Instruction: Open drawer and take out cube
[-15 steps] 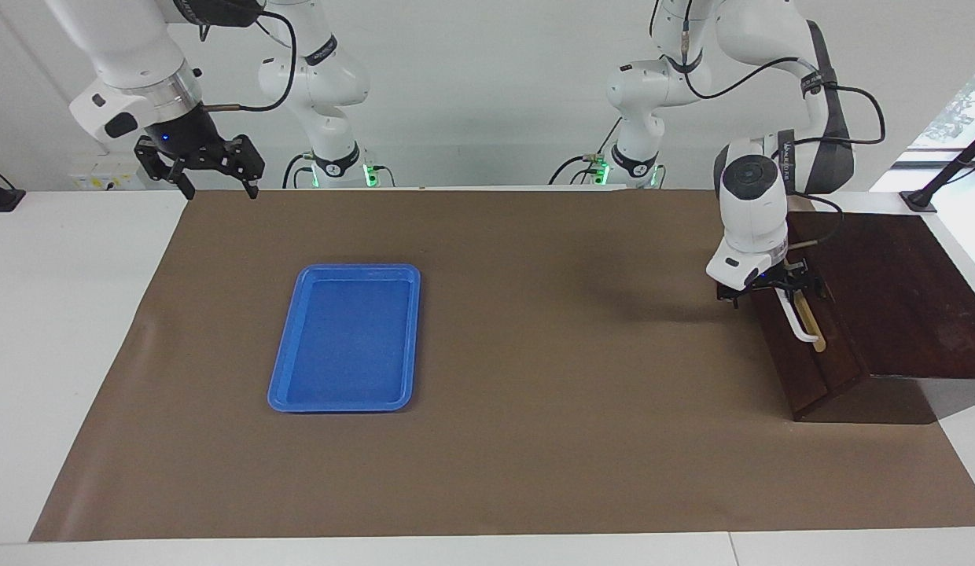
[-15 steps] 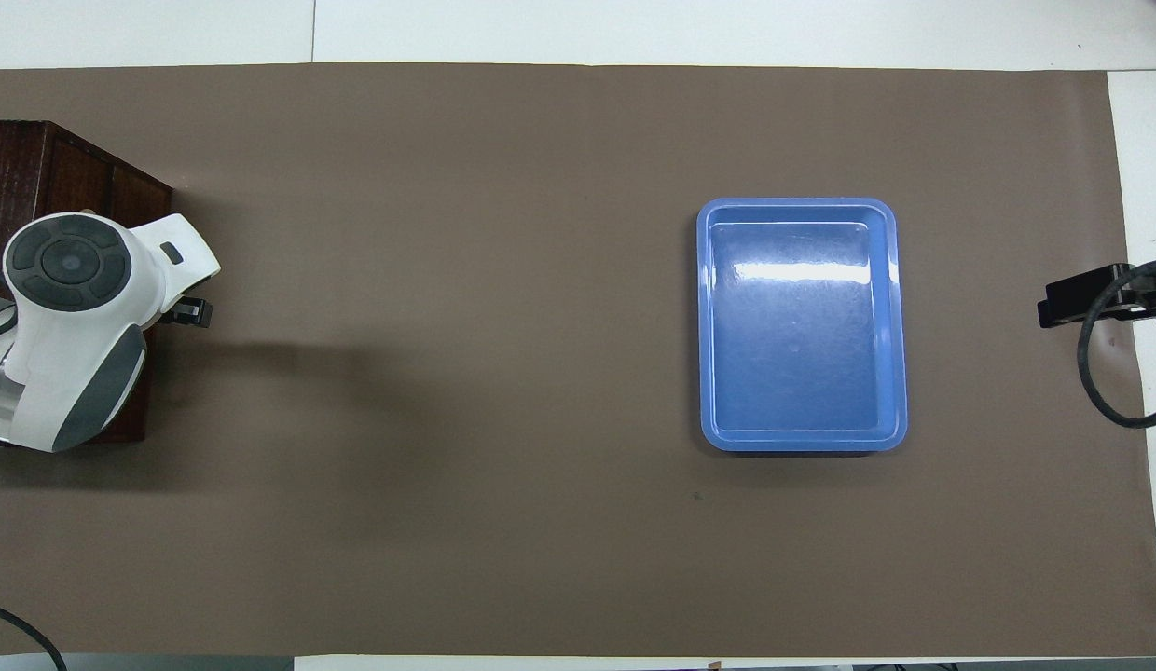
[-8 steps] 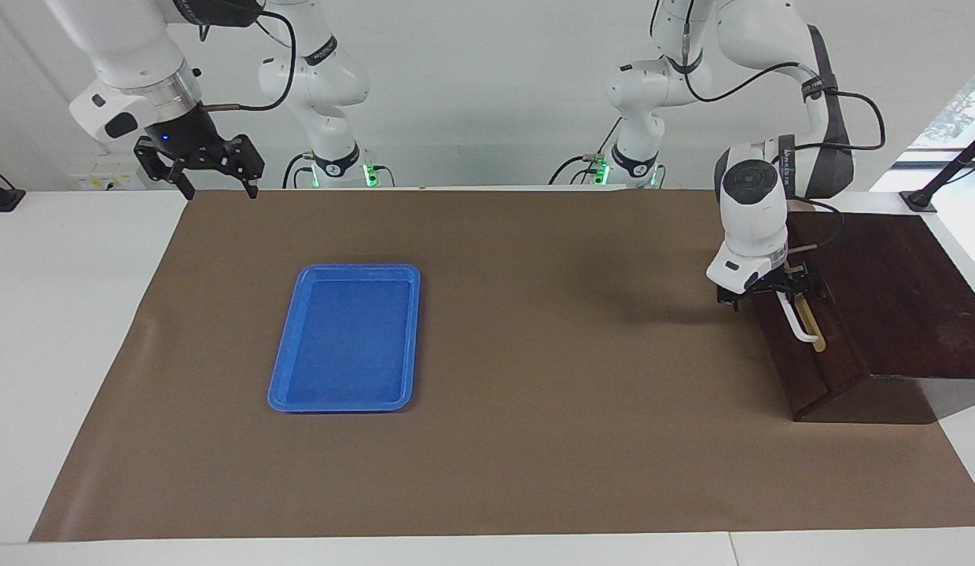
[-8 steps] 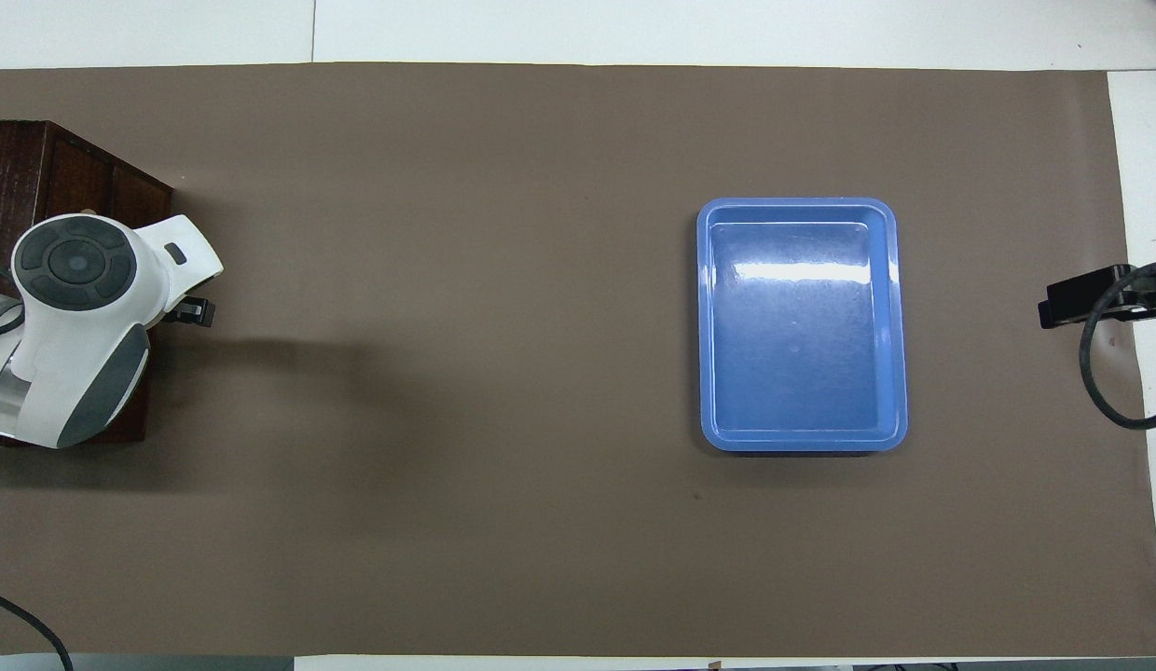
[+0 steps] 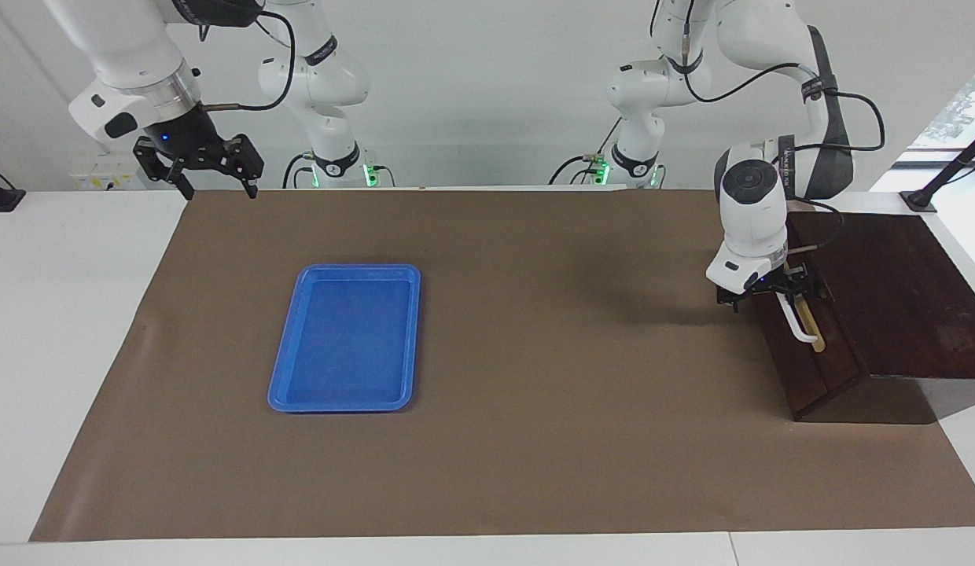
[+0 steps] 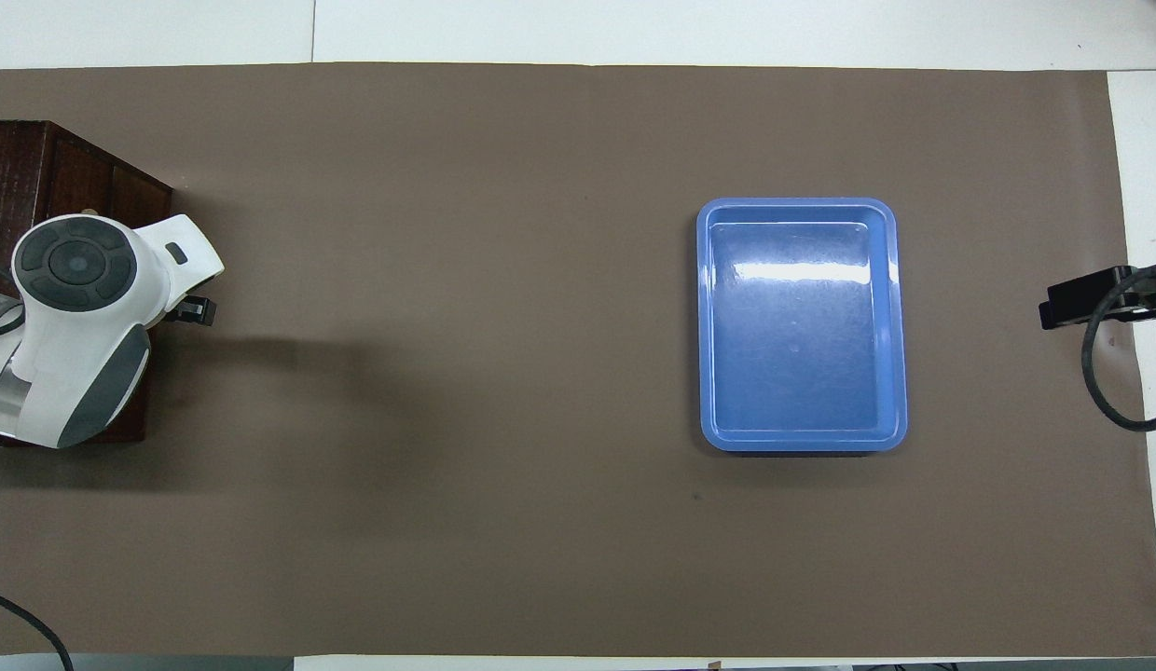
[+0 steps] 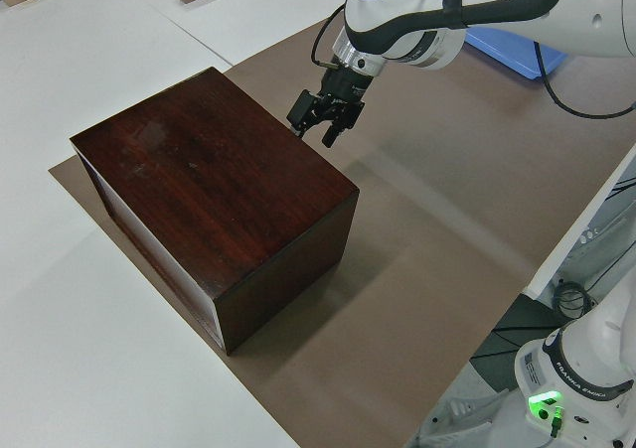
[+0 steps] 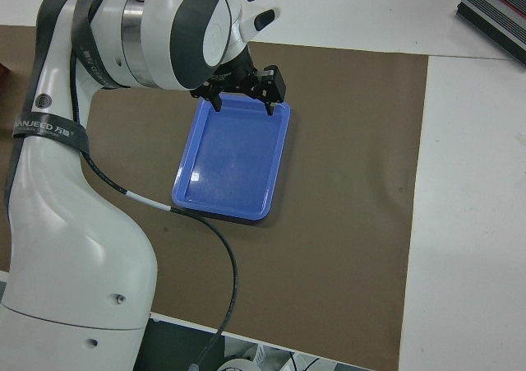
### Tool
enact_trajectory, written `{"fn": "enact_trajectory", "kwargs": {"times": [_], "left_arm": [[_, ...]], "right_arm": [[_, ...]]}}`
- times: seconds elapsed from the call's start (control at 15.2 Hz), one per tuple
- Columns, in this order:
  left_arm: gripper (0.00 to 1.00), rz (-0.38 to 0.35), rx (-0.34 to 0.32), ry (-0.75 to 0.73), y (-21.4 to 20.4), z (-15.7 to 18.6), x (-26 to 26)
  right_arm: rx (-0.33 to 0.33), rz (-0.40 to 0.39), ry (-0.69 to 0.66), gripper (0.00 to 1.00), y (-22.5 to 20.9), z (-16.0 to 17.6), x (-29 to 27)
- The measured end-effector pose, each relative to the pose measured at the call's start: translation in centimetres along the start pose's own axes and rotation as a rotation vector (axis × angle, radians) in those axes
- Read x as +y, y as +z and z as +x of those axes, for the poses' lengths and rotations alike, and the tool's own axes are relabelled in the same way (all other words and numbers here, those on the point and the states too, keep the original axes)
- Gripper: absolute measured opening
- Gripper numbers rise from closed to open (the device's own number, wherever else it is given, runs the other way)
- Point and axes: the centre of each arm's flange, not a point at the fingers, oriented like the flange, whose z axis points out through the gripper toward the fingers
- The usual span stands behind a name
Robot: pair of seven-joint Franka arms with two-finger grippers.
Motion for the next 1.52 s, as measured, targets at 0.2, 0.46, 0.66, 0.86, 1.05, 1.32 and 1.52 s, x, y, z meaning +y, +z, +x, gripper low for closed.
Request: {"fn": "enact_trajectory", "kwargs": {"times": [0.2,0.46,0.66,0.86,1.05,1.32,1.52], "left_arm": [[1.0,0.0,0.003,0.005,-0.1,0.1,0.3],[1.0,0.0,0.003,0.005,-0.2,0.1,0.4],[1.0,-0.001,0.008,-0.004,-0.5,0.2,1.1],[1.0,0.0,0.01,-0.009,-1.3,0.3,2.5],[1.0,0.004,0.004,0.003,-2.2,0.4,4.4],[1.0,0.003,0.013,0.031,-3.5,0.4,7.0],[1.0,-0.002,0.003,0.041,-4.2,0.4,8.2]], "right_arm": [[0.0,0.0,-0.003,1.0,0.0,0.0,0.3],[0.0,0.0,-0.002,1.0,0.0,0.0,0.4],[0.0,0.001,-0.001,1.0,0.0,0.0,0.5],[0.0,0.001,0.0,1.0,0.0,0.0,0.5],[0.0,0.001,0.0,1.0,0.0,0.0,0.5],[0.0,0.001,0.0,1.0,0.0,0.0,0.5],[0.0,0.001,0.0,1.0,0.0,0.0,0.5]]}}
